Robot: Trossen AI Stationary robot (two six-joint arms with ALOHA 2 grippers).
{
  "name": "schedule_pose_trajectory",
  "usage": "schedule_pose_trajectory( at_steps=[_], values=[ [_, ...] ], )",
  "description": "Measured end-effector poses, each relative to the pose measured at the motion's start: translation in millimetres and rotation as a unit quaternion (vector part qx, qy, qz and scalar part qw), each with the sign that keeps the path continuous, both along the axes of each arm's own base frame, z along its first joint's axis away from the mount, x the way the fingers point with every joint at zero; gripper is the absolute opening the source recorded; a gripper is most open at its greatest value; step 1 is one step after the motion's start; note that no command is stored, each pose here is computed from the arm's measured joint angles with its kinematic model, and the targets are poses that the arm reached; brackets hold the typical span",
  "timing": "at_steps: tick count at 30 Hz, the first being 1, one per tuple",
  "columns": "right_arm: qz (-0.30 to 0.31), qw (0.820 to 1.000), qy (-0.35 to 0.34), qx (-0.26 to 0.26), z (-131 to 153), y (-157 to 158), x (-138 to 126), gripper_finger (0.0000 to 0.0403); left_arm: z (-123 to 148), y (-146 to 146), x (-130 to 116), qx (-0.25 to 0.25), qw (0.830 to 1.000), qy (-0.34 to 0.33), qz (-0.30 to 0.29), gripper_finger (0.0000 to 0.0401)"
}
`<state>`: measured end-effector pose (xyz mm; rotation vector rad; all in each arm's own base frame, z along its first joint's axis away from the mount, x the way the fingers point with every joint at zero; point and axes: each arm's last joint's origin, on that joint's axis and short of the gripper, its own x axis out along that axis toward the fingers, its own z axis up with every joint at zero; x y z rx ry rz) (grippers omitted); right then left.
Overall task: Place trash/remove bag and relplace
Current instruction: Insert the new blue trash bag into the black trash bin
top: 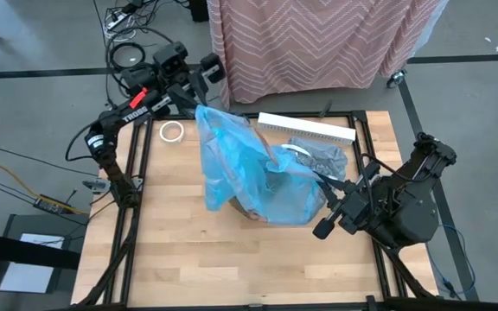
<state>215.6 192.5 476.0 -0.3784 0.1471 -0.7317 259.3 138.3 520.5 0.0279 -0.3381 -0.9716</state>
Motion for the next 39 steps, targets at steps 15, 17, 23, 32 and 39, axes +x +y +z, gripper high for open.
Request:
schedule_pose_trajectory(
  at_steps=[15,17,23,32,39],
  values=[
    [0.0,1.0,0.001,-0.001,-0.2,0.0,0.0,0.0,-12.5,-4.8,10.9,-0.015,1.0,0.003,-0.012,0.0058],
    [0.0,1.0,0.001,-0.001,-0.1,0.0,0.0,0.0,-13.3,-10.3,12.6,0.006,1.0,-0.005,-0.018,0.0064],
    [0.001,1.0,0.001,-0.001,-0.1,0.5,-0.4,0.0,-13.2,-8.3,11.3,0.008,1.0,-0.01,-0.012,0.0136],
    [0.002,1.0,-0.004,0.004,-0.1,0.7,-0.6,0.0,-24.5,44.2,-4.6,-0.01,0.997,0.028,0.071,0.0248],
    [0.011,1.0,-0.004,0.005,-0.1,4.9,-4.4,0.0,-47.7,96.8,-35.4,-0.058,0.983,0.079,0.157,0.0249]
  ],
)
